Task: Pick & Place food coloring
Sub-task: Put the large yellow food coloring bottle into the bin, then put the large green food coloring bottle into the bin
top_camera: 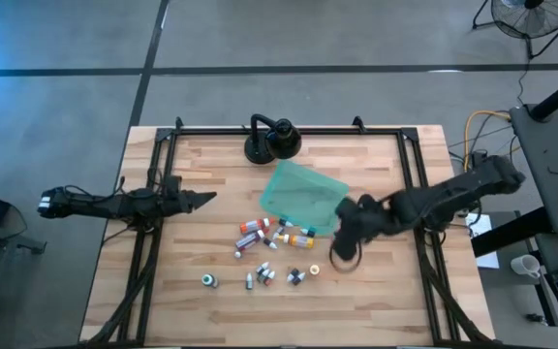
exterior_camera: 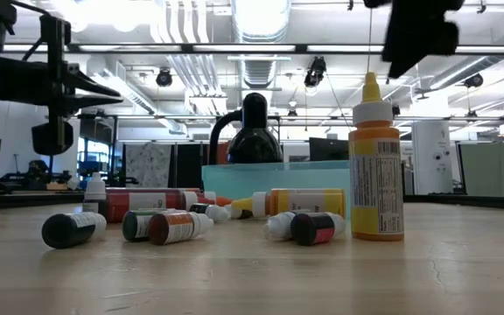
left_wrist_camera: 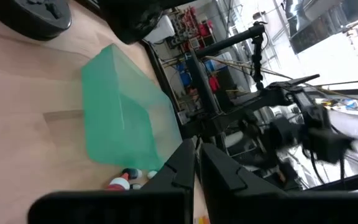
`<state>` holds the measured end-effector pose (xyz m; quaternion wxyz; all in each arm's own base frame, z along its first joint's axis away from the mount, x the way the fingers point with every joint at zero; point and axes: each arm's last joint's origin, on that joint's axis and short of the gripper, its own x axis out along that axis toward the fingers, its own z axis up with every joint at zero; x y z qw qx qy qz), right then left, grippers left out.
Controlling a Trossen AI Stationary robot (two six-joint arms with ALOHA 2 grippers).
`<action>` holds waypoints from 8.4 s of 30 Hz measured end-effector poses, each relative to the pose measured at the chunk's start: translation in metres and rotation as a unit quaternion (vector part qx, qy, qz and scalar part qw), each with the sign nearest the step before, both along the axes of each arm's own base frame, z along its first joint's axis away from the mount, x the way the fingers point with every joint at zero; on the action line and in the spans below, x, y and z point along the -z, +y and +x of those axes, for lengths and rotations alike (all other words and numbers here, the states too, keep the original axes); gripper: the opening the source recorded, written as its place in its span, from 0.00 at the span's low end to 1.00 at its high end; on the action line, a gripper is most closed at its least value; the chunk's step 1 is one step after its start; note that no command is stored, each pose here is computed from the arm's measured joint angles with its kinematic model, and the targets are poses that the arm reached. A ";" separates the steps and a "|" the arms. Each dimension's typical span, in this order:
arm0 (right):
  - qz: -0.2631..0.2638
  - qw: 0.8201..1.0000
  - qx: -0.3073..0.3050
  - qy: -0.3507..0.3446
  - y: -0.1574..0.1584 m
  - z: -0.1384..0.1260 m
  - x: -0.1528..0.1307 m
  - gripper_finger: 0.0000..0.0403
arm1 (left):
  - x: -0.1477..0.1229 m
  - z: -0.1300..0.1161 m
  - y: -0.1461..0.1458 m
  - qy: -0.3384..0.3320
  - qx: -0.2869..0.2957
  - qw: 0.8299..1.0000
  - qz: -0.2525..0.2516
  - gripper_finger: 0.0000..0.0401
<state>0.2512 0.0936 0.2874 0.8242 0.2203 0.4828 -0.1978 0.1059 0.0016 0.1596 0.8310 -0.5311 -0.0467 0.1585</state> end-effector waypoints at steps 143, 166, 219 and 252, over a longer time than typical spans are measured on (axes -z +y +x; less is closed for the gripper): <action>-0.111 0.963 0.209 0.127 -0.127 0.024 0.086 0.32 | 0.001 0.001 -0.001 0.015 0.029 0.999 0.028 0.00; -0.138 0.983 0.048 0.115 -0.092 0.042 0.039 0.70 | -0.013 0.001 -0.001 -0.061 0.023 0.997 0.031 0.00; -0.043 0.996 0.064 -0.045 -0.001 0.048 -0.024 0.57 | -0.102 0.055 -0.098 0.340 0.468 0.755 0.309 0.24; -0.068 0.997 0.030 -0.009 -0.001 0.043 -0.004 0.57 | -0.077 0.054 -0.165 0.459 0.490 0.668 0.322 0.24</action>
